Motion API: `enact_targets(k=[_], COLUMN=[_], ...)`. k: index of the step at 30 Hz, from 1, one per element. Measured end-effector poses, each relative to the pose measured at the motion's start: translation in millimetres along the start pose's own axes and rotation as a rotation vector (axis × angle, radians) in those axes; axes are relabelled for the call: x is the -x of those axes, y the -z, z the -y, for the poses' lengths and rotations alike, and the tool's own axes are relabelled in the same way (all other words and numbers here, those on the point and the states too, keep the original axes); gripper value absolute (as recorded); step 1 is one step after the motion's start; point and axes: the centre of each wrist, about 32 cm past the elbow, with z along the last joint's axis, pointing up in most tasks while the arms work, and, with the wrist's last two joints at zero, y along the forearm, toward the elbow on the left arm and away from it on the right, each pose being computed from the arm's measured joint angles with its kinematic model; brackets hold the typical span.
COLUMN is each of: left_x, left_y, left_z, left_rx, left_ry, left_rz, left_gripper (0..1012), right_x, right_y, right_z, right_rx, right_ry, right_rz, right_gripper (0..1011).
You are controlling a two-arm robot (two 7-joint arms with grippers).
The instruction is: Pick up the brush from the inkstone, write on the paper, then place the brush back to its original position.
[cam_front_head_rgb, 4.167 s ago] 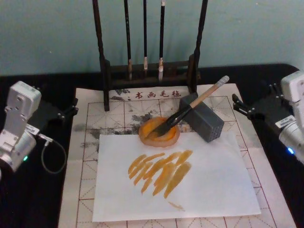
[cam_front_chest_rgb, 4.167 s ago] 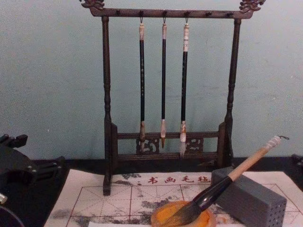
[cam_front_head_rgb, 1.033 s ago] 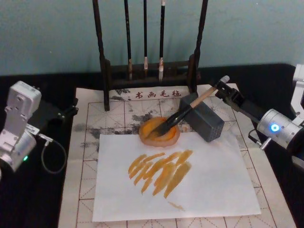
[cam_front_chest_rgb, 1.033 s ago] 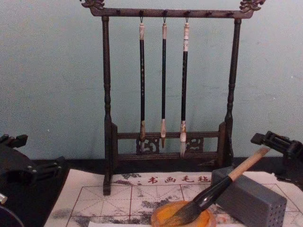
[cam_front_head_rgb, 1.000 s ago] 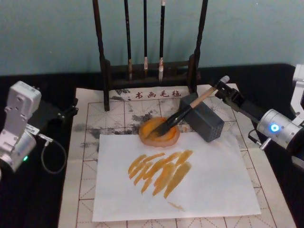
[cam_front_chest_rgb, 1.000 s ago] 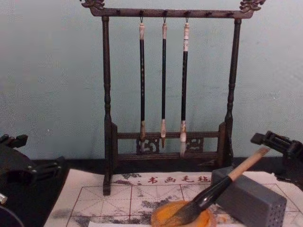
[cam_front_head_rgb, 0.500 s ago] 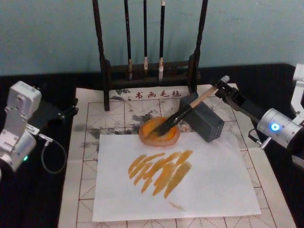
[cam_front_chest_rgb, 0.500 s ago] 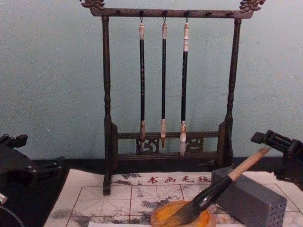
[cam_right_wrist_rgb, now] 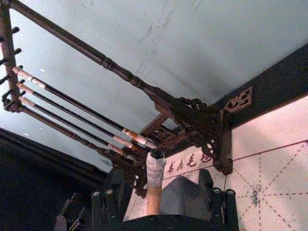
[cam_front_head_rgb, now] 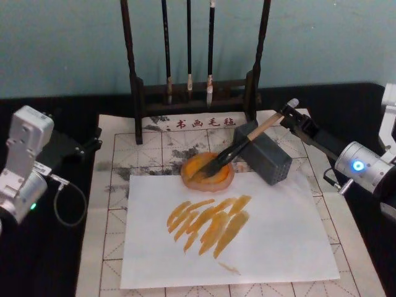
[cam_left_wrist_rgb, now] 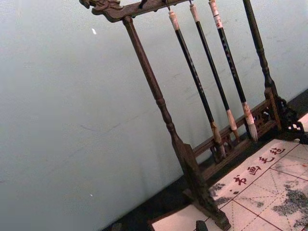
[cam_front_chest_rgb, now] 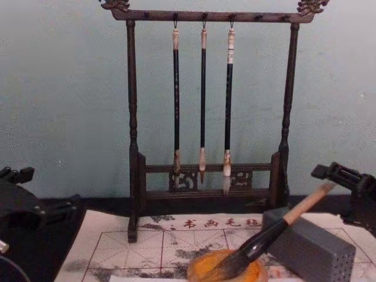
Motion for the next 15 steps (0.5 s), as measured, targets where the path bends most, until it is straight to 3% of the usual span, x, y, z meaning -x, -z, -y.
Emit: enact_targets(k=[9,15], left_x=[0.0,0.0], left_y=[0.0,0.0], left_z=[0.0,0.0], left_rx=[0.000,0.000], left_ry=[0.000,0.000], left_rz=[0.000,0.000], left_gripper=[1001,1001], right_x=[0.1,0.0], right_y=[0.0,0.2], right_z=[0.1,0.2], right_rx=[0.000,0.000], right_ry=[0.001,0.001], right_rz=[0.000,0.001], right_gripper=[997,869])
